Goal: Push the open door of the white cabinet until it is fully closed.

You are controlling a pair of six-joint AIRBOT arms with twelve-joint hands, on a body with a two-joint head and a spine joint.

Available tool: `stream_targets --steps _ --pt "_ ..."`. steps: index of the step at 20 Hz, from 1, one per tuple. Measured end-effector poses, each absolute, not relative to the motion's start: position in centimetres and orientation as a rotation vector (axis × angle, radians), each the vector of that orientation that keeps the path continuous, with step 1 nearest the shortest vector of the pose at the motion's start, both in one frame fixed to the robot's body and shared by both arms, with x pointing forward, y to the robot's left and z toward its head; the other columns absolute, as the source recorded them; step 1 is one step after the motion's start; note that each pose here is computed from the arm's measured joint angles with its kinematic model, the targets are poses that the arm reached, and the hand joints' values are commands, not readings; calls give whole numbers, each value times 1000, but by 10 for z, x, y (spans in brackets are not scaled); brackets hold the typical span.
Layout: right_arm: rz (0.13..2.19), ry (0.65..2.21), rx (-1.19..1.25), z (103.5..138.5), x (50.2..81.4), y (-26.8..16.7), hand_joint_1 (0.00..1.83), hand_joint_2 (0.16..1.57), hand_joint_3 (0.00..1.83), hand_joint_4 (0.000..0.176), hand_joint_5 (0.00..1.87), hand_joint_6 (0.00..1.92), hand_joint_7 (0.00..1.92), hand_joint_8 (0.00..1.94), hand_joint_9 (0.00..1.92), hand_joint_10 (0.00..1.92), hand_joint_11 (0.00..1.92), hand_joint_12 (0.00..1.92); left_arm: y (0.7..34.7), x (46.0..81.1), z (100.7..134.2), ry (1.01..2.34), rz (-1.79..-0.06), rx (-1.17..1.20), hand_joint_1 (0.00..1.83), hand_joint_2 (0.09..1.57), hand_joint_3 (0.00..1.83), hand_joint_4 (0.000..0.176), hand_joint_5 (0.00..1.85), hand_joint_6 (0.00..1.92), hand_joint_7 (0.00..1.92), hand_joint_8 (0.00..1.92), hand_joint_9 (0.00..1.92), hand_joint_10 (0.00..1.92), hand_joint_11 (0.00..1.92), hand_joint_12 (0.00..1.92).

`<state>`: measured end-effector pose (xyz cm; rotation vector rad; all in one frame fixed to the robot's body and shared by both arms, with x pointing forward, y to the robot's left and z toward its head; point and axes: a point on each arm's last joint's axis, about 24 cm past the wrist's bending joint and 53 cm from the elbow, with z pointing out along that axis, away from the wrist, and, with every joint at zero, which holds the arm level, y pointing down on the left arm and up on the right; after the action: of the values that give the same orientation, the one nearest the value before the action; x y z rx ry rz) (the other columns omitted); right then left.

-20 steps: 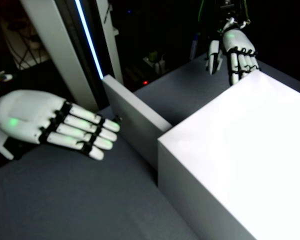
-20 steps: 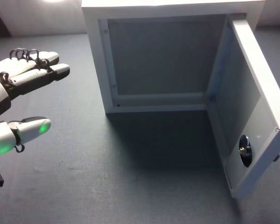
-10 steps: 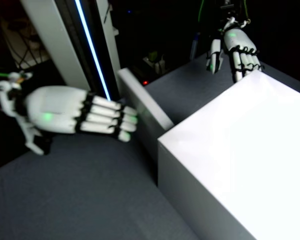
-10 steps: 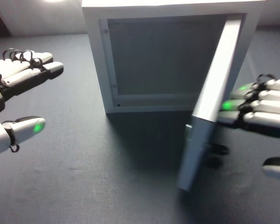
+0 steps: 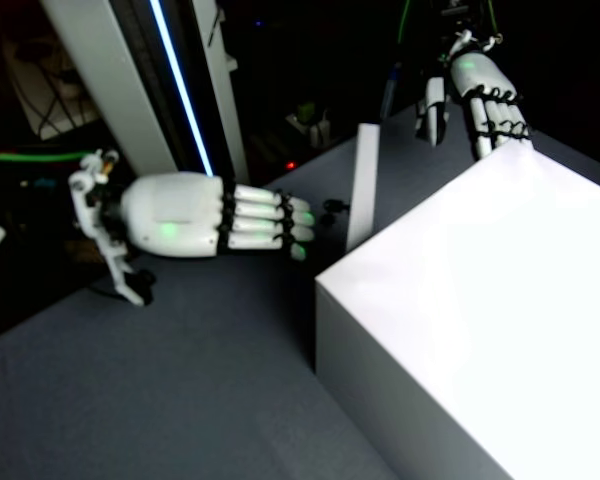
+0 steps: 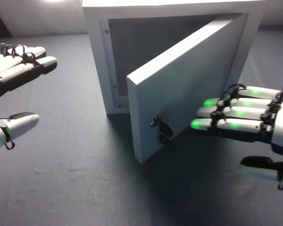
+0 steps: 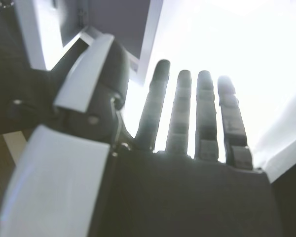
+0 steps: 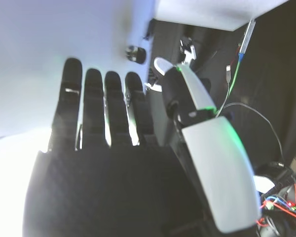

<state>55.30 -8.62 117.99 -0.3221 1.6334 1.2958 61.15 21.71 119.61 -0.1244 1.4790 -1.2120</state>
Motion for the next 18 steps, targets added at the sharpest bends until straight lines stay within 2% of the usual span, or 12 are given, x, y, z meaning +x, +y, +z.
stream_targets --steps 2,3,4,6,8,9,11,12,13,14,16,18 --pt "1311 1616 -316 1182 557 -80 621 1512 2 0 134 6 98 1 103 6 0 704 217 610 1196 1478 -1214 -121 517 1443 0 0 118 2 0 0 0 0 0 0" --pt "1316 1611 -312 1183 559 -78 650 1500 0 0 134 8 116 7 124 18 0 736 217 610 1196 1477 -1214 -122 505 1446 0 0 113 0 0 0 0 0 0 0" --pt "1321 1609 -311 1182 561 -75 557 1529 10 0 97 8 100 5 106 11 0 703 218 610 1196 1476 -1213 -124 479 1451 3 0 103 1 0 0 0 0 0 0" --pt "1332 1613 -314 1178 562 -66 607 1514 0 0 113 15 124 6 113 15 0 586 219 611 1196 1475 -1212 -127 496 1448 0 0 98 0 0 0 0 0 0 0" --pt "1342 1605 -311 1179 565 -61 721 1458 0 0 192 33 207 12 189 54 0 927 218 610 1196 1475 -1211 -125 484 1447 0 0 97 0 0 0 0 0 0 0" --pt "1342 1597 -316 1180 567 -60 635 1492 2 0 131 8 138 2 136 37 0 851 218 610 1196 1474 -1211 -127 502 1442 0 0 102 2 0 0 0 0 0 0" --pt "1350 1591 -309 1181 570 -55 632 1472 0 0 156 16 156 4 157 54 0 926 219 611 1197 1471 -1209 -131 513 1434 0 0 111 4 0 0 0 0 14 7" --pt "1356 1588 -314 1182 570 -52 674 1464 0 0 170 18 151 1 133 44 0 814 220 611 1196 1471 -1207 -134 493 1434 0 0 105 1 0 0 0 0 2 3" --pt "1360 1586 -314 1182 571 -49 692 1454 0 0 176 17 182 7 172 61 0 941 220 611 1196 1471 -1207 -134 462 1435 0 0 105 1 0 0 0 0 10 7" --pt "1361 1584 -317 1182 572 -47 695 1448 0 0 162 10 182 5 162 57 0 966 220 611 1196 1472 -1207 -134 445 1438 1 0 101 0 0 0 0 0 1 1" --pt "1366 1579 -316 1182 574 -43 694 1452 0 0 152 3 191 4 147 51 0 732 221 611 1197 1469 -1207 -136 445 1439 1 0 102 1 0 0 0 0 8 4" --pt "1368 1578 -319 1183 576 -39 824 1406 0 0 155 1 183 2 147 42 0 487 221 611 1196 1470 -1204 -136 450 1439 1 0 93 1 0 0 0 0 1 0"
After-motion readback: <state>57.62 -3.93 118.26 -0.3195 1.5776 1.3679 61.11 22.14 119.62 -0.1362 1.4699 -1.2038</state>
